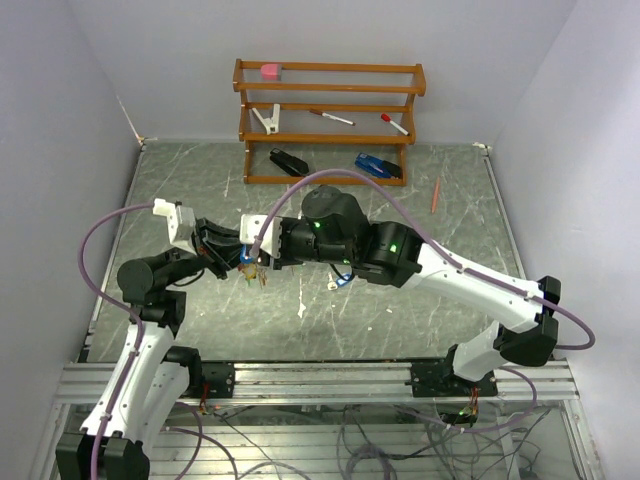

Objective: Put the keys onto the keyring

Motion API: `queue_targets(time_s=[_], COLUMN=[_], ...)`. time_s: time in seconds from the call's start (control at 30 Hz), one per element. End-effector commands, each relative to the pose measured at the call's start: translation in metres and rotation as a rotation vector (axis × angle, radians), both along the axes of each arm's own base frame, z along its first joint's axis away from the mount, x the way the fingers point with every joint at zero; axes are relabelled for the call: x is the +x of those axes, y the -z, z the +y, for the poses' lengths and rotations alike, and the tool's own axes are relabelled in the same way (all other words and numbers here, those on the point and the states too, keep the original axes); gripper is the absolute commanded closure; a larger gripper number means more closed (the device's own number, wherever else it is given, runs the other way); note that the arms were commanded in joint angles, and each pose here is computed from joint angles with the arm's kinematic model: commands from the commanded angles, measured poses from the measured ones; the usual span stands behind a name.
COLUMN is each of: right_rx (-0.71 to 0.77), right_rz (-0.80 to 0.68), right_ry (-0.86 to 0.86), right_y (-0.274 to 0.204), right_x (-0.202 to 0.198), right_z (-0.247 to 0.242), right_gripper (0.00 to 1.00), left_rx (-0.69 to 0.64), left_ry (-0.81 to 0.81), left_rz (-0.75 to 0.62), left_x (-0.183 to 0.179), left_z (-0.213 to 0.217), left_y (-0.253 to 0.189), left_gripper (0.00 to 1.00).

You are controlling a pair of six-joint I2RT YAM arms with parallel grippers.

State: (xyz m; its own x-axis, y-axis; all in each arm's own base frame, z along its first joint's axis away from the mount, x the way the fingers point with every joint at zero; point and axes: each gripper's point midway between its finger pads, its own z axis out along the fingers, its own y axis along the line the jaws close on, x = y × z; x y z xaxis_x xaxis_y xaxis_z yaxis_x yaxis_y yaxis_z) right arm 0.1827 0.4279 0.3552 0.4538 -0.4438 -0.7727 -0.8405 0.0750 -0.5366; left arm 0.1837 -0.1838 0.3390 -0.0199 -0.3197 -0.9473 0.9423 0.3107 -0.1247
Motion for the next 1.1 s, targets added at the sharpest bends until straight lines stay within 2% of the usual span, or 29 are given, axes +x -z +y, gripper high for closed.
queue_targets(time_s=[0.0, 0.5, 0.73, 0.9, 1.07], right_rx=[0.003, -0.005, -0.018, -0.032, -0.017], right_rz=[0.001, 0.016, 0.035, 0.054, 0.082], right_ry=[-0.029, 0.022, 0.055, 0.061, 0.085], right_y=[-0.001, 0.002, 0.007, 0.014, 0.016], right_x=[0.001, 0.010, 0.012, 0.014, 0.020], right_z=[0.005, -0.008, -0.015, -0.014, -0.015], right_gripper=[0.70, 0.86, 0.88, 1.00, 1.00], left_rx=[-0.008, 0.019, 0.020, 0.020, 0.046], left_ry=[0.033, 0.003, -0.007, -0.002, -0.012], left_rz=[-0.134, -0.133, -0.137, -0.137, -0.136], left_x=[-0.019, -0.015, -0.014, -0.016, -0.017], left_z=[-0.001, 0.001, 0.001, 0.001, 0.002], left_y=[-0.034, -0.027, -0.029, -0.029, -0.027], left_gripper=[0.93, 0.93, 0.93, 0.93, 0.93])
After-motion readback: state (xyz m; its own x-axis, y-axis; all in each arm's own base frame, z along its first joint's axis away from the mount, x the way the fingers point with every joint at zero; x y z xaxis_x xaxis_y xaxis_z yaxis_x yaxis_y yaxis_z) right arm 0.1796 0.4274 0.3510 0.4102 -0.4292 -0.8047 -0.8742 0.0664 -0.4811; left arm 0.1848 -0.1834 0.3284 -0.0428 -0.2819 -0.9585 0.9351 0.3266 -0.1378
